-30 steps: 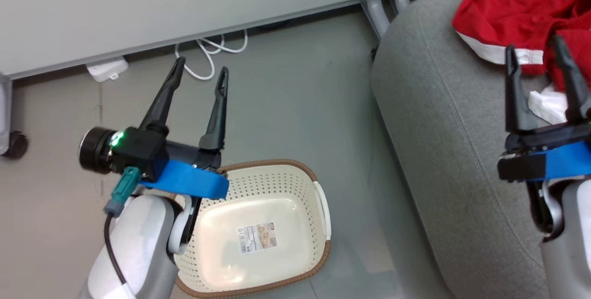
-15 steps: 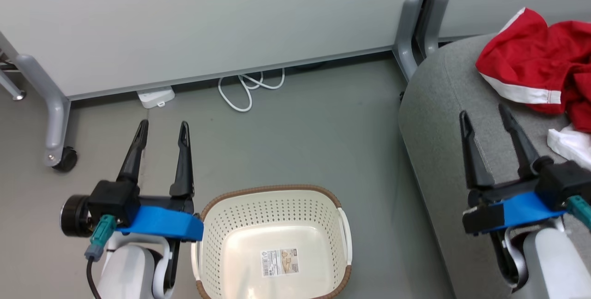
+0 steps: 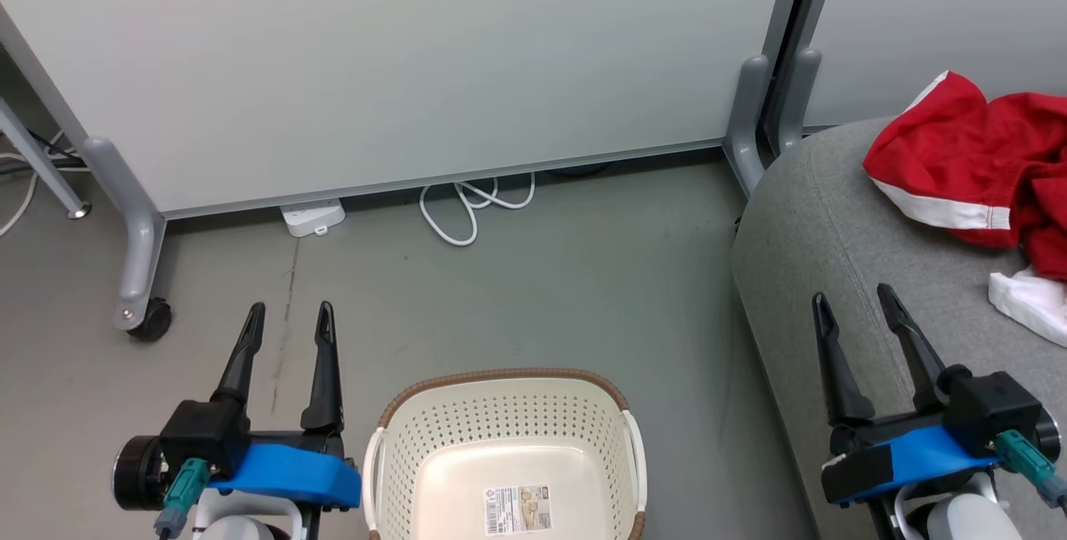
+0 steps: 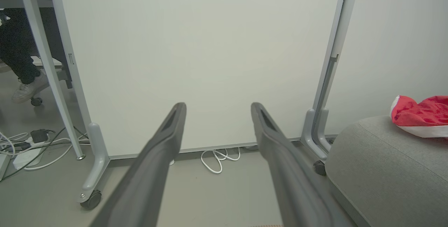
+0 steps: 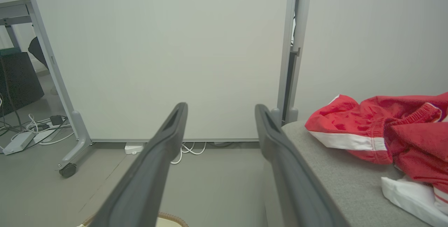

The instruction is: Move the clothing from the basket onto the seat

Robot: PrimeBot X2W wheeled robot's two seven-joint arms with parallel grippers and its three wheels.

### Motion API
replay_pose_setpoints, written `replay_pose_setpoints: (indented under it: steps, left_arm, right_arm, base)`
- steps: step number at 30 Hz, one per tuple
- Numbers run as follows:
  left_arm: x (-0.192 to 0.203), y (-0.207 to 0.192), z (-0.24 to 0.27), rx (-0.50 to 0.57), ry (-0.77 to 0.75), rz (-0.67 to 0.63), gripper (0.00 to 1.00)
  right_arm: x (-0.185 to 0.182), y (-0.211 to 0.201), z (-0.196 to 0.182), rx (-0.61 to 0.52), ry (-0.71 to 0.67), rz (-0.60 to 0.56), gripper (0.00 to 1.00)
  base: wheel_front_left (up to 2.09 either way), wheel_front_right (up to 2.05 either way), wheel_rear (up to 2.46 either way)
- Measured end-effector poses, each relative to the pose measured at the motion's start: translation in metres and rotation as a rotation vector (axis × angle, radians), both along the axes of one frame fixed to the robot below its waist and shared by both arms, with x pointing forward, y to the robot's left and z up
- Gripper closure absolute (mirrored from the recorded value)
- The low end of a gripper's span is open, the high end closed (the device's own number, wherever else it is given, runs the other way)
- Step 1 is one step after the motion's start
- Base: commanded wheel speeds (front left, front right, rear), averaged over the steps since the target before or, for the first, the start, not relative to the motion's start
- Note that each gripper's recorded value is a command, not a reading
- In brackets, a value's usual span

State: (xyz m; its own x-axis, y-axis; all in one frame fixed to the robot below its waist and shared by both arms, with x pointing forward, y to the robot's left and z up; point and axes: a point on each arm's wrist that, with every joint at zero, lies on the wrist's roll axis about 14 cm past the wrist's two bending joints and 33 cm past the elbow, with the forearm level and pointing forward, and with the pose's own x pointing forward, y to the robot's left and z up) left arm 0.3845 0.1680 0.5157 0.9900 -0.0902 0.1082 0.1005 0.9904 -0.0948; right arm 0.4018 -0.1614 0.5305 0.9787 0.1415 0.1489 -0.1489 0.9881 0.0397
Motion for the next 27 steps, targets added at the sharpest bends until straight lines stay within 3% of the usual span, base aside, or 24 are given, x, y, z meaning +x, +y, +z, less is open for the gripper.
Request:
replay_pose_setpoints:
  steps: [21, 22, 27]
  left_arm:
    - [-0.014, 0.003, -0.008, -0.001, 0.023, 0.012, 0.0]
    - [-0.015, 0.003, -0.009, -0.001, 0.027, 0.012, 1.0]
    - [-0.026, 0.003, -0.036, -0.006, 0.112, 0.014, 1.0]
  right_arm:
    - [-0.012, 0.002, -0.011, 0.032, 0.035, -0.011, 0.0]
    - [-0.012, 0.003, -0.012, 0.033, 0.037, -0.011, 1.0]
    - [-0.018, 0.002, -0.033, 0.032, 0.106, -0.015, 1.0]
  base:
    - [0.0, 0.0, 0.0]
    - [0.0, 0.0, 0.0]
    - [0.0, 0.0, 0.0]
